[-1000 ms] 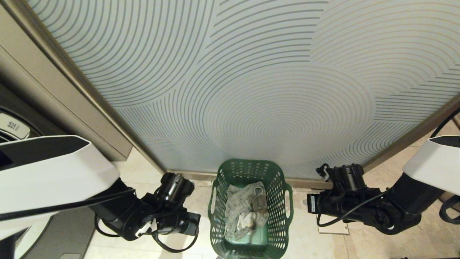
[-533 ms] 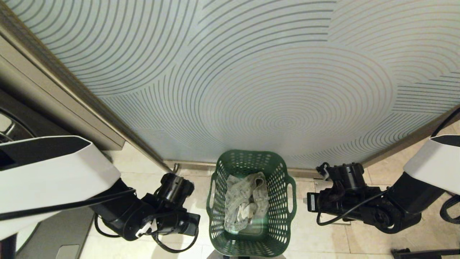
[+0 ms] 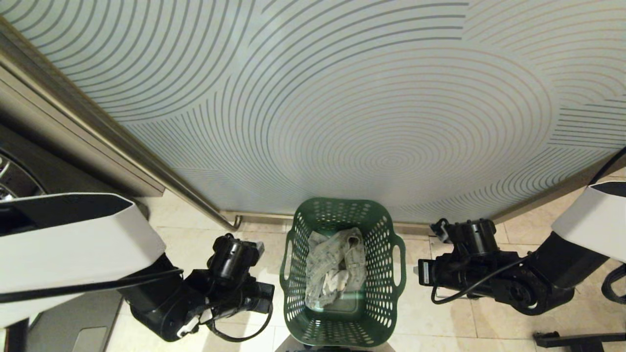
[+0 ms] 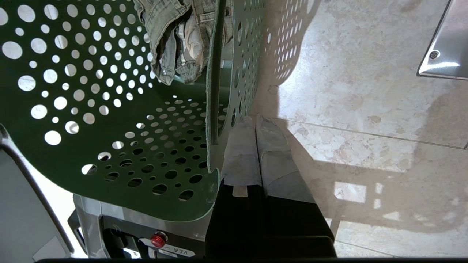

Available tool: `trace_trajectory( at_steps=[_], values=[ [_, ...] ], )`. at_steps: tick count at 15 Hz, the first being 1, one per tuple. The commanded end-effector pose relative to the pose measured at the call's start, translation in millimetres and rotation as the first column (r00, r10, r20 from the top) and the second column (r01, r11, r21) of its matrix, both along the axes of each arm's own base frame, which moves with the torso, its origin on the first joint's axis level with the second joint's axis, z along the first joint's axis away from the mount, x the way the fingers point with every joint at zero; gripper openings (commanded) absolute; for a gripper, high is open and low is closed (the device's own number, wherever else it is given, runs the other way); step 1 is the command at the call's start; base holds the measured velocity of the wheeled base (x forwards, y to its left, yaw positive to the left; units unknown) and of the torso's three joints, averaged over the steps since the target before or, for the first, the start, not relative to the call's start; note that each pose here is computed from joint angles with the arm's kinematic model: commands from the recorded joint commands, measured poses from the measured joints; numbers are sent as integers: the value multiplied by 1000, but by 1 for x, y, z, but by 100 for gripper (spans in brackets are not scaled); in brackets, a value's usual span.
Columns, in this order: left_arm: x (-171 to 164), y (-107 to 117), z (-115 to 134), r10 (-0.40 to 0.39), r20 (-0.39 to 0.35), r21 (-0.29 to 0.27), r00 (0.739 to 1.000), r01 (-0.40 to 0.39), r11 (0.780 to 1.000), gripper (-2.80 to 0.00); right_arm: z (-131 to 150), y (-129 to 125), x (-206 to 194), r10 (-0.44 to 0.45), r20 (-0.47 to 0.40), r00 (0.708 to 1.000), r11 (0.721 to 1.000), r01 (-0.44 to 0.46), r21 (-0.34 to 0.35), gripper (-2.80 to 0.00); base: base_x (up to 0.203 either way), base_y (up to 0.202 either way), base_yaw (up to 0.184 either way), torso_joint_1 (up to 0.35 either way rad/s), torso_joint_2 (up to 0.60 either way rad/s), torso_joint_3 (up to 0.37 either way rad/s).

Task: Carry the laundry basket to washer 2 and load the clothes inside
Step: Pick up the clothes basket and put it beside the washing machine

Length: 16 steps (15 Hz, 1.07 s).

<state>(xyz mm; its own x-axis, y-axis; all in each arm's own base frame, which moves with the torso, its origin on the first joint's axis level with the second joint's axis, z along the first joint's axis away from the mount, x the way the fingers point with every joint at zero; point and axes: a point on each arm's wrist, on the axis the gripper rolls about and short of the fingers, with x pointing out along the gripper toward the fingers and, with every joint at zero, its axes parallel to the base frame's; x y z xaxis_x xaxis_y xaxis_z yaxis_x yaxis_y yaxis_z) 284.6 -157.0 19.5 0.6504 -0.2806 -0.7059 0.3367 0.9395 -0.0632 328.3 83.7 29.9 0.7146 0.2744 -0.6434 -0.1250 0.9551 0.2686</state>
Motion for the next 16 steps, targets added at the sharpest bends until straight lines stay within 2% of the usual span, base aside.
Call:
trace_trajectory(
  at_steps=[1,4,5,6,7,8,13,16],
  values=[
    [-3,1,-13,-62,41,34,997,61,998,-280,5,2,7,-5,8,1000,1000,5,7,-280,0,0,0,0,0,0],
    [4,-6,-4,-81,36,-77,996,83,994,-280,12,6,25,-13,-9,1000,1000,13,10,-280,0,0,0,0,0,0],
    [6,-7,-7,-84,26,-90,996,86,992,-280,10,8,32,-19,-16,1000,1000,19,5,-280,0,0,0,0,0,0],
    [8,-9,-9,-85,25,-92,996,87,992,-280,9,9,38,-28,-22,999,1000,28,-4,0,0,0,0,0,0,0],
    [12,-11,-7,-85,36,-98,996,88,991,-280,10,10,43,-34,-30,999,999,33,-12,0,0,0,0,0,0,0],
    [17,-14,-7,-81,45,-106,996,85,991,0,12,11,47,-35,-34,999,999,35,-14,0,0,0,0,0,0,0],
    [48,-33,-1,-69,51,-159,996,76,984,0,21,18,73,-37,-13,999,999,37,-10,0,0,0,0,0,0,0],
    [56,-40,2,-68,23,-145,997,70,987,0,29,21,86,-36,-8,999,999,36,-5,0,0,0,0,0,0,0]
  ],
)
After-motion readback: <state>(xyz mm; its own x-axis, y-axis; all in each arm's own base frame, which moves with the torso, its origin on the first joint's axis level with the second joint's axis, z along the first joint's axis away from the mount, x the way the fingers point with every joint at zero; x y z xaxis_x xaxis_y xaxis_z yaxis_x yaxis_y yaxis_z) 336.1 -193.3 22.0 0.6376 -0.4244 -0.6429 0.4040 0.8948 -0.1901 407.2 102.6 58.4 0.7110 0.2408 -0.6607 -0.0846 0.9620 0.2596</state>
